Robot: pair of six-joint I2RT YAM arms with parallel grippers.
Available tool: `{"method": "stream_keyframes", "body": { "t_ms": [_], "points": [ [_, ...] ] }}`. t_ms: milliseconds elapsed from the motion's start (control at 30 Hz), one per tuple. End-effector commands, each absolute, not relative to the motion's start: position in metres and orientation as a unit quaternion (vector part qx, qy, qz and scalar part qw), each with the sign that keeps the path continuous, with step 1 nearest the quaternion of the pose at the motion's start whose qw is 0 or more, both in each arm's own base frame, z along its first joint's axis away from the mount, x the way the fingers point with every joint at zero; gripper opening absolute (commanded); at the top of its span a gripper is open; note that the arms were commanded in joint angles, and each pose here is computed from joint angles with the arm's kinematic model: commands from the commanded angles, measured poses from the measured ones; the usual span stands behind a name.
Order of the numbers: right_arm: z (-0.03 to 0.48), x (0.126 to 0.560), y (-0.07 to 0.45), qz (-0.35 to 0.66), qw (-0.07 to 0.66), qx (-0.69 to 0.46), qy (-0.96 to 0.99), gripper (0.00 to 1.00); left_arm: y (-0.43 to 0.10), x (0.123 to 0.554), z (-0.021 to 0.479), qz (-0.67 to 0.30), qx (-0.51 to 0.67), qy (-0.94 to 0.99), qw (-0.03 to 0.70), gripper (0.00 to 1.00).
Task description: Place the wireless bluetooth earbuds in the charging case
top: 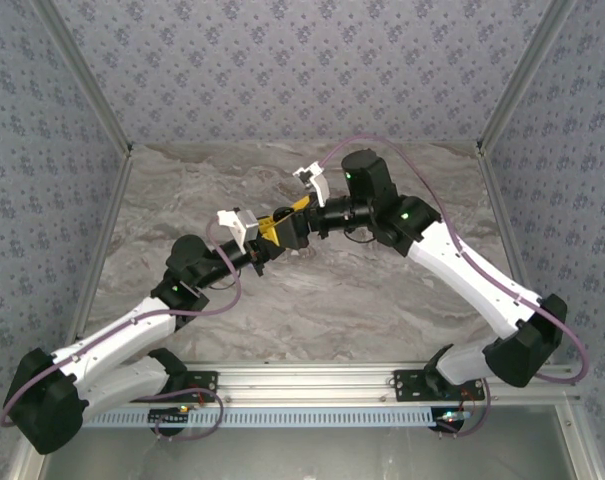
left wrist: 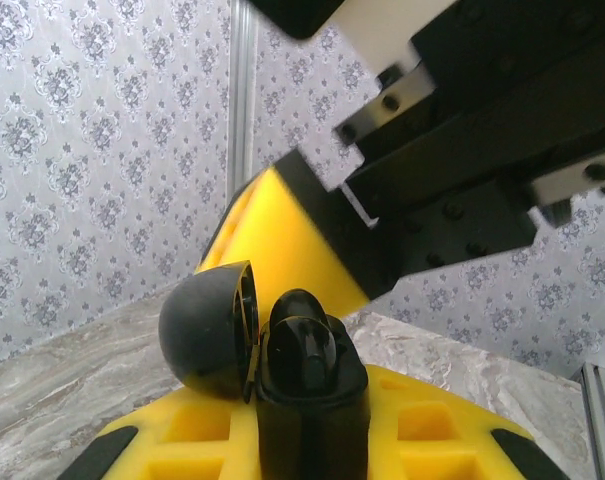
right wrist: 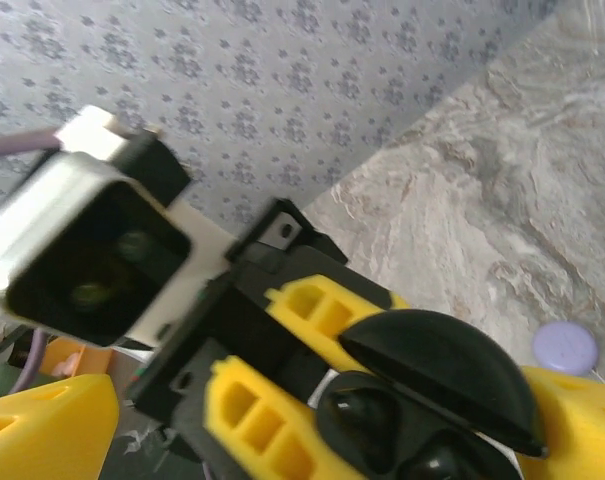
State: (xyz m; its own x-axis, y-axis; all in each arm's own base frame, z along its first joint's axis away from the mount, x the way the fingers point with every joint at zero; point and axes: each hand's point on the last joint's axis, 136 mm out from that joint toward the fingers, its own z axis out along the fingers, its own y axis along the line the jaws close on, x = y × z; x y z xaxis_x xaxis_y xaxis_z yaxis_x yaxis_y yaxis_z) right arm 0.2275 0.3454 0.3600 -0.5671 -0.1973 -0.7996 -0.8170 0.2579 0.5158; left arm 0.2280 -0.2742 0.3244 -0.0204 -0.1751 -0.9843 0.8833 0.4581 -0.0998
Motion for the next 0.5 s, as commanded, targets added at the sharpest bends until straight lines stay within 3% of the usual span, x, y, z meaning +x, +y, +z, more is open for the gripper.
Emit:
{"method": "stream_keyframes", "body": {
  "t_ms": [0,267,467],
  "points": [
    [0.393,0.207,0.339,0.525,0.347,-0.377,0.680,1.00,-0.275,0.223,0.351,-0.432,0.307,0.548,0.647,0.00],
    [0.378,0.202,0.327,0.494,0.349,-0.372,0.704,1.00,-0.275,0.224,0.349,-0.430,0.305,0.550,0.647,0.00],
    [0.355,0.238,0.287,0.376,0.406,-0.302,0.776,1.00,-0.273,0.226,0.342,-0.423,0.302,0.568,0.639,0.00]
  ]
}}
